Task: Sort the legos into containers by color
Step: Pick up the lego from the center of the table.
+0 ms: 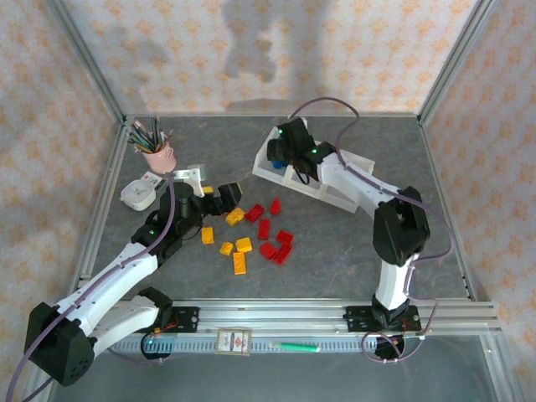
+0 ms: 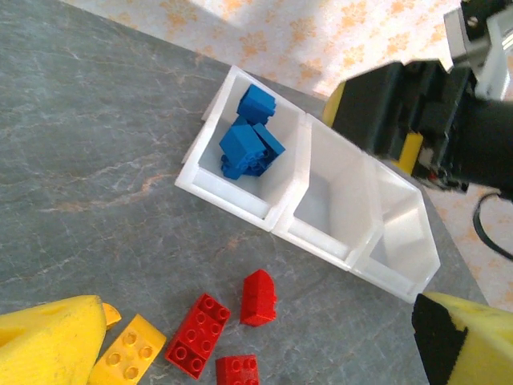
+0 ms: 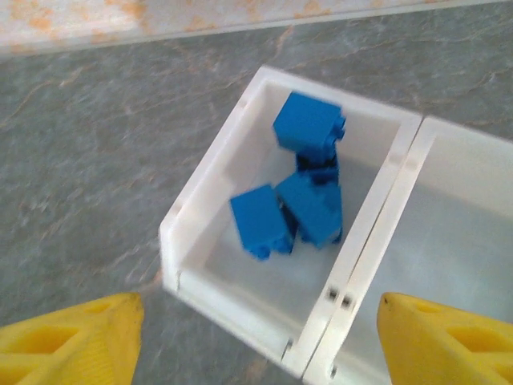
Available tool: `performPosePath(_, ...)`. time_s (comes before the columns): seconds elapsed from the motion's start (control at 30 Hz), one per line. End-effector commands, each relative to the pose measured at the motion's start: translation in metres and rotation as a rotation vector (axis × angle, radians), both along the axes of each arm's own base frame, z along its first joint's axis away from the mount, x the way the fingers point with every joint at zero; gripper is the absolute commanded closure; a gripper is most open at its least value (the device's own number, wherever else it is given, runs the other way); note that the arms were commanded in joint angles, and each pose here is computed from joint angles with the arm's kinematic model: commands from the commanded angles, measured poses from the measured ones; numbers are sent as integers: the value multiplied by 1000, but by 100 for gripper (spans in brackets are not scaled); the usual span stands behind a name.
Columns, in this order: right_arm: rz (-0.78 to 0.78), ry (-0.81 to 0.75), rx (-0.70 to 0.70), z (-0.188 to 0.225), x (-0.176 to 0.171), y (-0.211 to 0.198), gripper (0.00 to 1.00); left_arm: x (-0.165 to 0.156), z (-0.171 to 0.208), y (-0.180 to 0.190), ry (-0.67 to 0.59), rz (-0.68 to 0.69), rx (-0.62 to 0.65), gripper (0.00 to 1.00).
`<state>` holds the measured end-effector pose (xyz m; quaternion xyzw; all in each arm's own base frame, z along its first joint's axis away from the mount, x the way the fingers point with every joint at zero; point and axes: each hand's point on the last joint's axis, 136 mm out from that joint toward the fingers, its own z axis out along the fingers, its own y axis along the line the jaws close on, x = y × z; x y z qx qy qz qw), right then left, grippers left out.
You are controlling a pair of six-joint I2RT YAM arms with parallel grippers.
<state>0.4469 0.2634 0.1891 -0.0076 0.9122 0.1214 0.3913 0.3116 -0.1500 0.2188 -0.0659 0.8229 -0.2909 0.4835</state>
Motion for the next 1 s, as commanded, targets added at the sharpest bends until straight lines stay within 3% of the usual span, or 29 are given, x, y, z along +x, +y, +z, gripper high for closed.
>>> performPosePath(0.0,19,10,10,-9,-26,2,23,-5,3,-6,13,-35,-48,1)
performPosePath(0.17,13,59,-39,-40,-62,-2,21,-14,-12,-3,47,-39,-43,1)
performPosePath(0.43,23,161,11,-87,-91,13,23,-23,-33,-4,96,-35,-98,1)
performPosePath(0.97,-46,246,40,-138,-79,29,43,-26,-39,-20,93,-57,-124,1)
